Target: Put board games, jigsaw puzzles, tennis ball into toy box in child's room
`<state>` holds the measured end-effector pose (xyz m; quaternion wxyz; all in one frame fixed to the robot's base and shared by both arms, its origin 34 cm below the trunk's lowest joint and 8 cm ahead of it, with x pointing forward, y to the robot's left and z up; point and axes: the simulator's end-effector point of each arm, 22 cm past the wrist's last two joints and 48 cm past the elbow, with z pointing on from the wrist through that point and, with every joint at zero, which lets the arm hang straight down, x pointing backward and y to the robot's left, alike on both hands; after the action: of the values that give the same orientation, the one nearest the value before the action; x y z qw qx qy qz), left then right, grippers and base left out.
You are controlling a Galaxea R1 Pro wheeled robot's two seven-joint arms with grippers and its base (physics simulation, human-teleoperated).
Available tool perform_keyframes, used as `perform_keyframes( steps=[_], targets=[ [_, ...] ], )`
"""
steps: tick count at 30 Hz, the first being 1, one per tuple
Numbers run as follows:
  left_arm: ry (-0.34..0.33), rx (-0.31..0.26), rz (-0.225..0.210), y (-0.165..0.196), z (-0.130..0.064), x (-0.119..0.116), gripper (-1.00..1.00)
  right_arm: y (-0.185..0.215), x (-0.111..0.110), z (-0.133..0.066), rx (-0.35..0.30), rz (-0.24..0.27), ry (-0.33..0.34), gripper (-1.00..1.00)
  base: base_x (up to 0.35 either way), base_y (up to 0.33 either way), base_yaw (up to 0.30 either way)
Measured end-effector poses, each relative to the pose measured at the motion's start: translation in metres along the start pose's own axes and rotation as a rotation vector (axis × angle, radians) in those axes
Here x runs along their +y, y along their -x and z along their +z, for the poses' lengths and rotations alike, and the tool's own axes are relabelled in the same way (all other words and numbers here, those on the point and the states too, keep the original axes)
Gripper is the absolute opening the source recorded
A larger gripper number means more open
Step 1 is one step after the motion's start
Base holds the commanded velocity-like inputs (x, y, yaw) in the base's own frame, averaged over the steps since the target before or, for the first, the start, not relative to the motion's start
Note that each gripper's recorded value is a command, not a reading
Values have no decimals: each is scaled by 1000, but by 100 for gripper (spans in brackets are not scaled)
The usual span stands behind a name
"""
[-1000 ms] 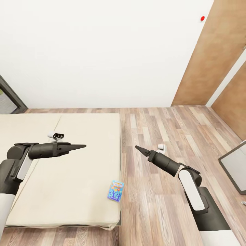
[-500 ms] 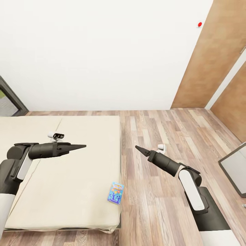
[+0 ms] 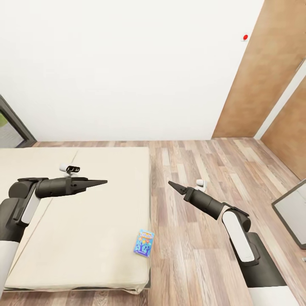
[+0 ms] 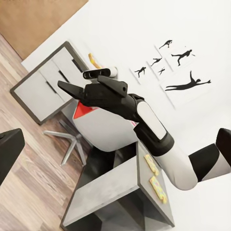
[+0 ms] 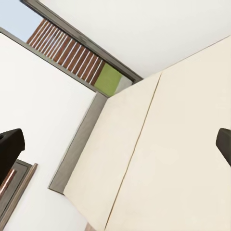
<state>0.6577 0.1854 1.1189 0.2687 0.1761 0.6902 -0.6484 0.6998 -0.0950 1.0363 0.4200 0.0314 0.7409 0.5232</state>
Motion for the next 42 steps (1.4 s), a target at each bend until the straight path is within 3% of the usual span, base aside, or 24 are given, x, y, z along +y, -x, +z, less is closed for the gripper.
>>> perform_keyframes(
  steps=[26, 42],
  targets=[
    [-17, -5, 37, 7, 5, -22, 100, 14, 22, -4, -21, -34, 22, 100, 0, 0, 0],
    [-41, -11, 57, 10, 13, -38, 100, 29, 35, -7, -67, -72, 35, 100, 0, 0, 53]
  ],
)
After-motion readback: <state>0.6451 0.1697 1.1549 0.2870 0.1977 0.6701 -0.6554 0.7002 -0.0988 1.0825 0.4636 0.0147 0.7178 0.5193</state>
